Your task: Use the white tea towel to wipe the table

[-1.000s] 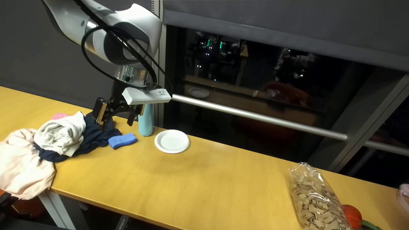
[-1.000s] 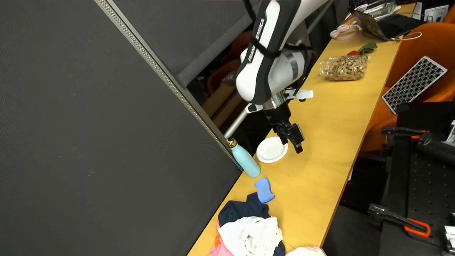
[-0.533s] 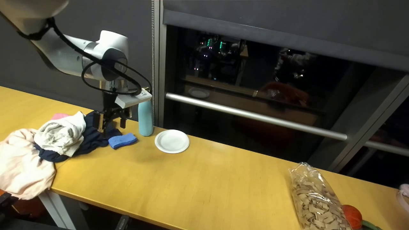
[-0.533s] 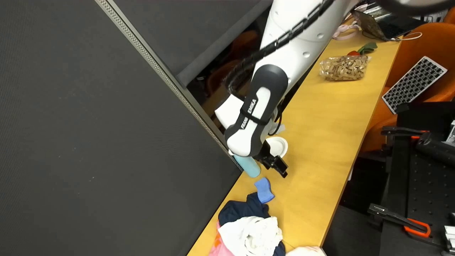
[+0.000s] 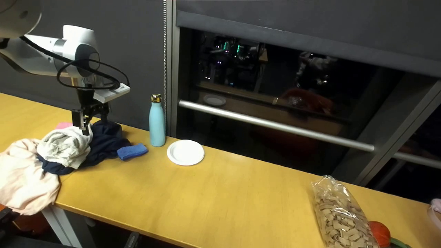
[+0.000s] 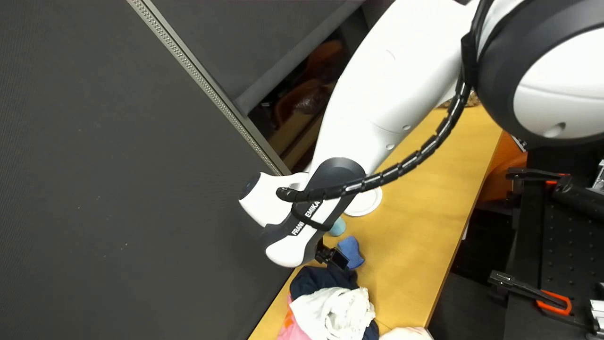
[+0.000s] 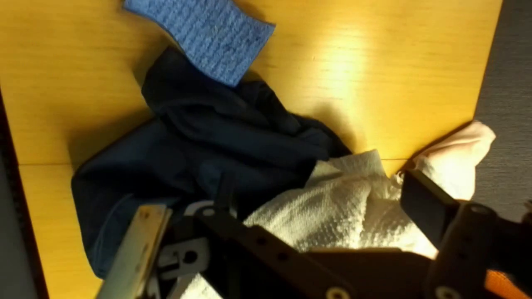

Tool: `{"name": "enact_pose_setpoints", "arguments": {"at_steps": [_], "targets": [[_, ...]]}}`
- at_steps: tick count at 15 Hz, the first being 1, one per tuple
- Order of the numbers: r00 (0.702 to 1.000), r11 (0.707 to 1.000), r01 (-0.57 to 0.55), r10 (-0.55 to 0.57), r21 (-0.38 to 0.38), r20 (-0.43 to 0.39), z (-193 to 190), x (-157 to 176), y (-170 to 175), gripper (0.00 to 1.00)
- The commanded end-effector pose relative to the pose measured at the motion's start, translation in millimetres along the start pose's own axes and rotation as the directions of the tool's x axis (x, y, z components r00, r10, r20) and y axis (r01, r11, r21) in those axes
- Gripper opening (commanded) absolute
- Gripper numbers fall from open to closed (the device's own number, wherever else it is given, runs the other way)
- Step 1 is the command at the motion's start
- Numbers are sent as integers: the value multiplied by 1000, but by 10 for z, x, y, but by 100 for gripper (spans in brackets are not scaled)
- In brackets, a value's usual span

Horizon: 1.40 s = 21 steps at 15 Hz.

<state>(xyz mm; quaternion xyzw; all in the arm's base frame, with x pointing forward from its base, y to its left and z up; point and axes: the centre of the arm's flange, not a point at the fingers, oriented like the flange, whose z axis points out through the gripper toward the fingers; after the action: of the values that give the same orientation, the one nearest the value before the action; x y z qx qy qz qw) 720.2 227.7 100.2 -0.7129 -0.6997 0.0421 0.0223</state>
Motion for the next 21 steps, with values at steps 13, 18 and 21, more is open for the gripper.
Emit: {"name": "enact_pose_setpoints", "arguments": {"at_steps": [13, 18, 21], "targets": [[982, 983, 179, -182, 47, 51, 472, 993, 226, 42], [991, 991, 129, -130, 22, 35, 195, 860, 328, 5], [996, 996, 84, -85, 17, 40, 28, 727, 417, 0]]}}
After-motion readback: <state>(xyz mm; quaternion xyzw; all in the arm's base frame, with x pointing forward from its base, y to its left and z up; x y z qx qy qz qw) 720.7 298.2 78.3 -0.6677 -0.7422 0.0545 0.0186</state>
